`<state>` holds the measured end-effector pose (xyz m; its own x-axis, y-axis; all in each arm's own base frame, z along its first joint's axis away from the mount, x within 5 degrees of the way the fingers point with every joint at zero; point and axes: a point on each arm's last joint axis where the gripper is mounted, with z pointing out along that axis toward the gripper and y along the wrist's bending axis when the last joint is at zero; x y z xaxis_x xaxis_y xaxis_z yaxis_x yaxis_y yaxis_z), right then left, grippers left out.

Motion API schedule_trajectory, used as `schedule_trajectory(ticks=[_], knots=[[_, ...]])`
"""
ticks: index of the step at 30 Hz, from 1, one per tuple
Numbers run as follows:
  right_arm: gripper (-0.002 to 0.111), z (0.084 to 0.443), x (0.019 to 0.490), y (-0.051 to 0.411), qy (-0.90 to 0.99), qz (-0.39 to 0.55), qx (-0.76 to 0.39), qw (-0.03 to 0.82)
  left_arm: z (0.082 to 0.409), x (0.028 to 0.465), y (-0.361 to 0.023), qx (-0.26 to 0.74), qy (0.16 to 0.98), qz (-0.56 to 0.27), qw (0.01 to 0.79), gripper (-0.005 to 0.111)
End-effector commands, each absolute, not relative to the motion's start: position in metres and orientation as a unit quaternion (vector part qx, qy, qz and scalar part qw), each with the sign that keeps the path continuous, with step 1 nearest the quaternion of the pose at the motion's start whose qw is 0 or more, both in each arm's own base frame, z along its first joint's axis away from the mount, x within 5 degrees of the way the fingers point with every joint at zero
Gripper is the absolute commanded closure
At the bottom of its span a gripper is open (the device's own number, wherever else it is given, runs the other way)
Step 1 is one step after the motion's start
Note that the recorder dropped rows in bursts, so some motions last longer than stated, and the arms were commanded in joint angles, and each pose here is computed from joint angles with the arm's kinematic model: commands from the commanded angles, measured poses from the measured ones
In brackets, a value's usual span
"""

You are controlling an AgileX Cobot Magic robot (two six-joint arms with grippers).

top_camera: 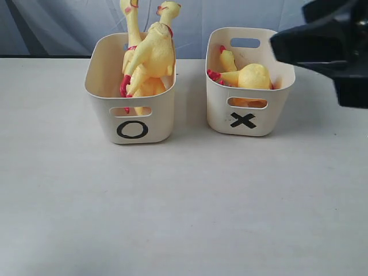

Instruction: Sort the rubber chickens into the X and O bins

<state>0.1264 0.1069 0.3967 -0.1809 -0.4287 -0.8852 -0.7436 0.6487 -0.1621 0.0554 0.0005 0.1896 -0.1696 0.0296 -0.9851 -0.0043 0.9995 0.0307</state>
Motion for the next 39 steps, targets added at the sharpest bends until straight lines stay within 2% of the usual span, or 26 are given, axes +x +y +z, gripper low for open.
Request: schedule_trajectory(ticks=[1, 10, 14, 21, 24, 27, 32, 36, 39], knots=[[0.055, 0.386, 0.11, 0.089, 0.731, 0.123, -0.392, 0.544, 0.191, 0.055, 0.0, 0.007, 0.76, 0.011, 0.65, 0.107], [0.055, 0.391, 0.082, 0.071, 0.724, 0.14, -0.391, 0.551, 0.191, 0.055, 0.0, 0.007, 0.76, 0.011, 0.65, 0.107], [0.055, 0.402, 0.058, 0.048, 0.696, 0.121, -0.362, 0.608, 0.191, 0.055, 0.0, 0.007, 0.76, 0.011, 0.65, 0.107], [0.055, 0.406, 0.006, 0.003, 0.677, -0.043, -0.168, 0.715, 0.191, 0.055, 0.0, 0.007, 0.76, 0.011, 0.65, 0.107], [0.055, 0.381, 0.01, 0.001, 0.69, -0.05, -0.094, 0.716, 0.191, 0.055, 0.0, 0.007, 0.76, 0.011, 0.65, 0.107], [0.055, 0.339, 0.026, 0.002, 0.725, -0.011, -0.054, 0.687, 0.191, 0.055, 0.0, 0.007, 0.76, 0.011, 0.65, 0.107], [0.055, 0.269, 0.057, 0.006, 0.732, 0.047, -0.014, 0.679, 0.191, 0.055, 0.0, 0.007, 0.76, 0.011, 0.65, 0.107], [0.055, 0.22, 0.063, 0.005, 0.732, 0.057, 0.01, 0.679, 0.191, 0.055, 0.0, 0.007, 0.76, 0.011, 0.65, 0.107], [0.055, 0.201, 0.059, 0.005, 0.729, 0.055, 0.008, 0.683, 0.191, 0.055, 0.0, 0.007, 0.76, 0.011, 0.65, 0.107]])
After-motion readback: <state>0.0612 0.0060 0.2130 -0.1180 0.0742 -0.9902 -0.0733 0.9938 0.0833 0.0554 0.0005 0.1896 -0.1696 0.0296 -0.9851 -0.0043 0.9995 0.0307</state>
